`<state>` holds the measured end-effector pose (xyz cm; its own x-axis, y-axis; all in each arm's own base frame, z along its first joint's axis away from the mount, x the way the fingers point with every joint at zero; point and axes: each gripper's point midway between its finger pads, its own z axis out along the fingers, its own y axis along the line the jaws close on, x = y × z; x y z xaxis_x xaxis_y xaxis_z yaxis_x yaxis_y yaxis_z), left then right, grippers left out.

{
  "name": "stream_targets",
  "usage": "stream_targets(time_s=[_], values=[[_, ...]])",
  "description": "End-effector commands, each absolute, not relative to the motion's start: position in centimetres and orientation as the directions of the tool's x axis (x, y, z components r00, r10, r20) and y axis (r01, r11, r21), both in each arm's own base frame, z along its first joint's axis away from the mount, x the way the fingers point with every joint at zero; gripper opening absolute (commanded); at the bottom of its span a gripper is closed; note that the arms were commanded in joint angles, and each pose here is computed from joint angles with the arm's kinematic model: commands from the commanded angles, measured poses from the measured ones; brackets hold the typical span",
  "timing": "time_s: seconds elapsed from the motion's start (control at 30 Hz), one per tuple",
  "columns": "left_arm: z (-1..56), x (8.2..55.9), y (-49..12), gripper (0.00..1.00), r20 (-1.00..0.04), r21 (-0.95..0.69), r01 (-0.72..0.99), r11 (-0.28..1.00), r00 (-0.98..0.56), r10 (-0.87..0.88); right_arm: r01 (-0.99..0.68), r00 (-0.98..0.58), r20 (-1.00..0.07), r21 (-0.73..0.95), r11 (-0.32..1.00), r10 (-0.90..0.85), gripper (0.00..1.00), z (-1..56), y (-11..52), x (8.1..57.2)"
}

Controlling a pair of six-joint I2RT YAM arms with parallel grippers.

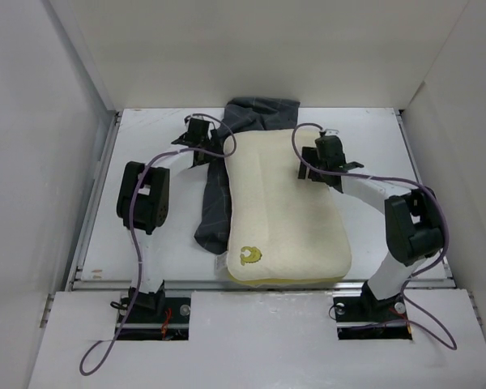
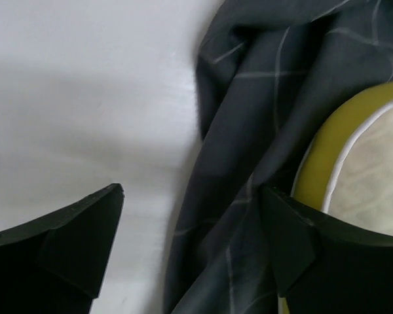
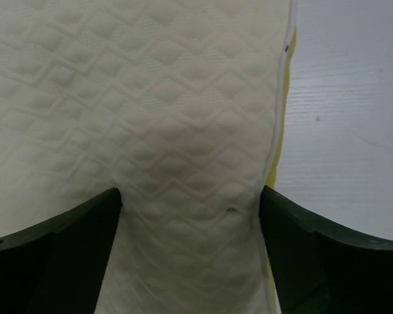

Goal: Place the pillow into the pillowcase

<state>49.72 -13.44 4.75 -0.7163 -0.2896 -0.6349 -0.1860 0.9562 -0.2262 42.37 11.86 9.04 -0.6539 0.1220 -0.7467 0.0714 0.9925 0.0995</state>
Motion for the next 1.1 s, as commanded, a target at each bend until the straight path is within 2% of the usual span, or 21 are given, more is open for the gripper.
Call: stream_targets(time_s=[0.0,0.03,0.07,0.1,0.13,0.17,0.2,0.27,0.37,0.5,0.67,0.77,0.87,0.9,0.93,0.97,1.0,1.03,1.07], values=[[5.9,52.4,-14.8,0.79,-0.659,-0.262,-0.119,0.958,-0.702,-0.268,-0.015,-0.586,-0.791,0.223,0.975,0.173,0.84,11.5,14.5,45.7],[5.6,52.7,-15.1,0.73,-0.657,-0.265,-0.100,0.959,-0.709,-0.255,-0.076,-0.585,-0.794,0.257,0.963,0.166,0.75,12.0,15.8,46.0],[5.4,52.9,-16.0,0.65,-0.644,-0.292,-0.073,0.954,-0.722,-0.252,-0.109,-0.584,-0.797,0.264,0.958,0.153,0.55,12.2,16.4,46.2],[5.0,53.4,-16.5,0.49,-0.637,-0.306,-0.059,0.950,-0.729,-0.251,-0.123,-0.585,-0.798,0.261,0.957,0.142,0.42,12.2,16.5,46.2],[4.8,53.6,-17.0,0.11,-0.631,-0.320,-0.046,0.946,-0.735,-0.249,-0.132,-0.561,-0.814,0.267,0.955,0.150,0.26,13.4,16.7,46.5],[4.8,53.8,-17.2,0.00,-0.629,-0.328,-0.038,0.944,-0.736,-0.248,-0.123,-0.546,-0.823,0.262,0.957,0.155,0.11,14.0,16.4,46.6],[5.2,54.1,-17.3,0.00,-0.636,-0.331,-0.035,0.943,-0.730,-0.250,-0.120,-0.506,-0.846,0.262,0.958,0.168,0.00,16.1,16.0,46.6],[5.9,54.4,-17.0,0.00,-0.661,-0.326,-0.039,0.945,-0.705,-0.257,-0.075,-0.433,-0.885,0.227,0.971,0.173,0.00,18.7,14.0,47.0],[8.4,54.4,-13.1,0.00,-0.705,-0.324,-0.148,0.934,-0.621,-0.343,0.026,-0.320,-0.926,0.201,0.979,0.199,0.00,23.9,10.4,46.6],[10.2,52.3,-5.4,0.00,-0.703,-0.356,-0.369,0.858,-0.499,-0.506,0.210,-0.206,-0.944,0.215,0.954,0.258,0.00,29.0,4.4,45.8],[9.6,44.9,4.5,0.00,-0.655,-0.358,-0.677,0.643,-0.309,-0.690,0.364,-0.211,-0.898,0.295,0.883,0.387,0.00,28.5,-2.4,44.5],[8.8,40.8,5.9,0.00,-0.628,-0.321,-0.783,0.533,-0.245,-0.739,0.440,-0.207,-0.888,0.291,0.850,0.411,0.00,27.7,-5.6,43.8],[8.4,37.4,4.1,0.00,-0.588,-0.330,-0.786,0.523,-0.263,-0.765,0.451,-0.258,-0.878,0.259,0.854,0.403,0.00,26.6,-5.6,43.4],[9.5,36.7,3.2,0.07,-0.582,-0.361,-0.765,0.533,-0.261,-0.770,0.451,-0.276,-0.878,0.242,0.859,0.392,0.17,26.0,-5.7,43.6],[9.1,35.8,1.9,0.26,-0.580,-0.355,-0.749,0.559,-0.293,-0.760,0.441,-0.289,-0.872,0.244,0.864,0.394,0.31,25.8,-5.4,43.6],[9.5,35.3,1.3,0.75,-0.582,-0.360,-0.735,0.574,-0.304,-0.754,0.419,-0.299,-0.868,0.255,0.872,0.398,0.44,25.8,-4.9,43.7],[11.2,35.1,1.2,0.89,-0.610,-0.381,-0.720,0.580,-0.275,-0.743,0.390,-0.295,-0.873,0.261,0.883,0.389,0.66,26.1,-4.6,43.8],[12.3,34.9,0.6,1.00,-0.626,-0.382,-0.706,0.597,-0.277,-0.729,0.369,-0.291,-0.878,0.263,0.891,0.380,0.75,26.4,-4.3,43.7],[12.9,34.4,0.5,1.00,-0.639,-0.366,-0.708,0.604,-0.281,-0.716,0.309,-0.291,-0.882,0.279,0.909,0.370,0.79,27.2,-3.3,43.8]])
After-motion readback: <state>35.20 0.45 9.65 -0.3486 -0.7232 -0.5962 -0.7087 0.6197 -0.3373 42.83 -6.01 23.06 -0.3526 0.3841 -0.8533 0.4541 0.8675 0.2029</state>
